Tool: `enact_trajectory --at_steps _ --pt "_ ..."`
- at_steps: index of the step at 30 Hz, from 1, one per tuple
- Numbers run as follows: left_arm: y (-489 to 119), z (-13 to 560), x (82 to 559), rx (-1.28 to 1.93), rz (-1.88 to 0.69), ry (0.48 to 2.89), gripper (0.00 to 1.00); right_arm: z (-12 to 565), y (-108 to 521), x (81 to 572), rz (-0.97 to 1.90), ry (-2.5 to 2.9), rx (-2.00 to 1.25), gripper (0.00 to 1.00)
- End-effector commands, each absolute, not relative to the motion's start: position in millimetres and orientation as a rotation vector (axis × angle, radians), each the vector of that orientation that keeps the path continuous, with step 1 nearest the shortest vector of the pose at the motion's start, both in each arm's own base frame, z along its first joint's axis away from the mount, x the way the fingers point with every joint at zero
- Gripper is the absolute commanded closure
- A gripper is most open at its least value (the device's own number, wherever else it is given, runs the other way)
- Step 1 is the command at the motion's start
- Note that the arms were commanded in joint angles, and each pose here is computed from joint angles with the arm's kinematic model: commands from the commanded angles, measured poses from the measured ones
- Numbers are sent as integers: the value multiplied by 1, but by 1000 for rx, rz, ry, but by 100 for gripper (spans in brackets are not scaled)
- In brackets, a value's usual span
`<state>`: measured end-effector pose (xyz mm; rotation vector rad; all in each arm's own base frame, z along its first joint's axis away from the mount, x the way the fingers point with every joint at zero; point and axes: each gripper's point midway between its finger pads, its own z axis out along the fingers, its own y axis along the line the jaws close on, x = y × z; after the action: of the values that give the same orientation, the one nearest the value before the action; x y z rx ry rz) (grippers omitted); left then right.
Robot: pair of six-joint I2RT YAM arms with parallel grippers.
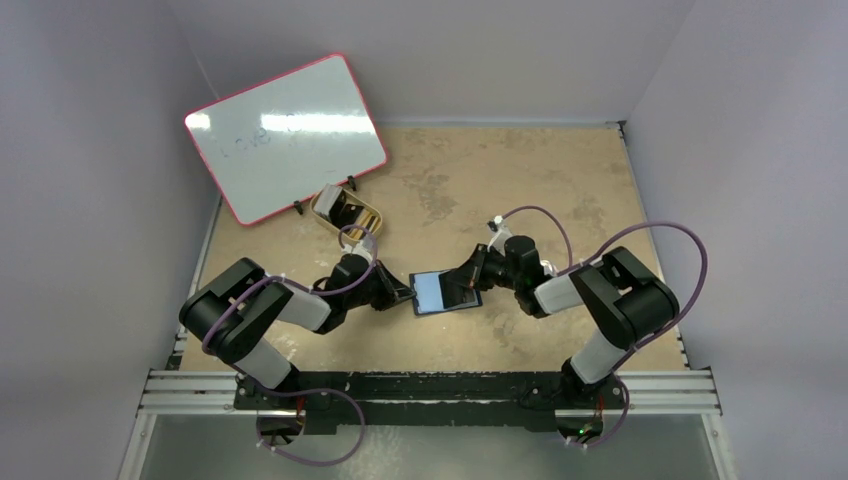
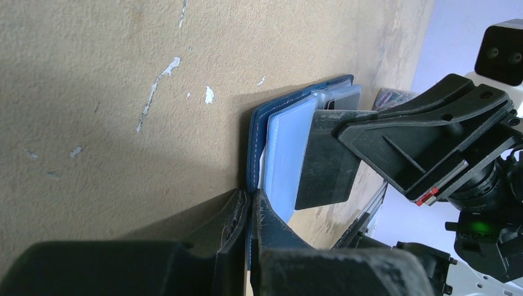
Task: Put the credit cards into the card holder
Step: Insert the credit card into the card holder.
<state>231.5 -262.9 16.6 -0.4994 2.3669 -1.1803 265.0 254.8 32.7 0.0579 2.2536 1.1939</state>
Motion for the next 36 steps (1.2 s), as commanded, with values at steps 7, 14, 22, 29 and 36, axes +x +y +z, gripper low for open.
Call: enact_trajectory --at_steps 7,14,22,29,36 --pt "-260 11 233 -490 -1126 2370 100 42 262 270 1241 2200 22 98" --pt "-261 12 233 -488 -1129 2367 100 43 265 273 1254 2194 19 98" --pt "-261 11 232 -488 -1121 2371 100 43 267 274 1263 2194 19 98" --pt "-259 11 231 -488 -1104 2375 100 43 262 274 1231 2219 48 99" --pt "-257 8 230 -491 -1090 2383 100 60 254 291 1129 2164 72 100"
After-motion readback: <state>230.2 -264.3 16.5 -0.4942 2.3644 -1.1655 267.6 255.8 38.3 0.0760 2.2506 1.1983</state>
